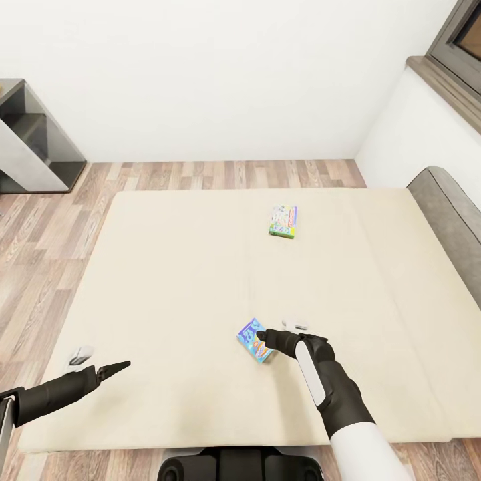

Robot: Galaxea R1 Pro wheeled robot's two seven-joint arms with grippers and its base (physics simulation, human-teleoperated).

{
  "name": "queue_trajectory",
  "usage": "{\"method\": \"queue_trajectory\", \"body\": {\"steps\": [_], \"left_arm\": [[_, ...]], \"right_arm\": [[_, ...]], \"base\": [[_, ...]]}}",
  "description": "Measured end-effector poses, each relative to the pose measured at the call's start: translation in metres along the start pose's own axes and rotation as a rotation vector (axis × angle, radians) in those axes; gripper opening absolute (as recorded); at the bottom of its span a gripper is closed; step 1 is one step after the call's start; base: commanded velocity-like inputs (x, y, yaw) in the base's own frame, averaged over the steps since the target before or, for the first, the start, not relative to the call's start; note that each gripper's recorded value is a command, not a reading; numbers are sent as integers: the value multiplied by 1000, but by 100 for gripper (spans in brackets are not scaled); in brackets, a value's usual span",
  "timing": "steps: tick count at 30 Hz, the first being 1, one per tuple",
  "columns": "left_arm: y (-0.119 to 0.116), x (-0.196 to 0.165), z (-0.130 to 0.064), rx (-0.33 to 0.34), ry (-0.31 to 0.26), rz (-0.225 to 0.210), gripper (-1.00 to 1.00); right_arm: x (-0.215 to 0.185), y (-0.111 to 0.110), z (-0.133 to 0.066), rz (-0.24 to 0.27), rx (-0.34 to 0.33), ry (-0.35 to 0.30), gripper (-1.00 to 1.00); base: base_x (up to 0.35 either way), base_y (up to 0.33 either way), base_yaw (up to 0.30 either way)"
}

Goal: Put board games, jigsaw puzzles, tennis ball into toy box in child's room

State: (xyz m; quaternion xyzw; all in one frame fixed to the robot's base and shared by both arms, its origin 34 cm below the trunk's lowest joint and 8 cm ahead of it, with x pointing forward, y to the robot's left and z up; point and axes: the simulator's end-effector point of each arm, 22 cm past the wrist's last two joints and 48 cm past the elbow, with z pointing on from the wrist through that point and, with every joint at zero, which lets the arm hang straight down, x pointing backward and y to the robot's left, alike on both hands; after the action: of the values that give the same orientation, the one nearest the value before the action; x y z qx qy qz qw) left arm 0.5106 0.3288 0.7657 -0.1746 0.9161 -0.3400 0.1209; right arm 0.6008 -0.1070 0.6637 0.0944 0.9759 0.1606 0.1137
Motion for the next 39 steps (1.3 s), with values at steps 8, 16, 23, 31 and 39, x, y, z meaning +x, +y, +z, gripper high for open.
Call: {"method": "queue_trajectory", "body": {"steps": [8,16,23,31,39], "left_arm": [[0,0,0,-1,-1,0,100],[0,0,0,-1,-1,0,100],[0,0,0,-1,-1,0,100],[0,0,0,-1,-1,0,100],[0,0,0,0,1,0,100]], "right_arm": [[0,0,0,-1,-1,1,100],[-1,0,0,0,-2,-1,100],[-1,1,0,0,-2,-2,100],[-1,1,0,-2,-2,-1,100],[-1,1,0,0,-4,-2,100]], "base": [[0,0,0],[0,0,0],[0,0,0],[0,0,0],[0,0,0]]}}
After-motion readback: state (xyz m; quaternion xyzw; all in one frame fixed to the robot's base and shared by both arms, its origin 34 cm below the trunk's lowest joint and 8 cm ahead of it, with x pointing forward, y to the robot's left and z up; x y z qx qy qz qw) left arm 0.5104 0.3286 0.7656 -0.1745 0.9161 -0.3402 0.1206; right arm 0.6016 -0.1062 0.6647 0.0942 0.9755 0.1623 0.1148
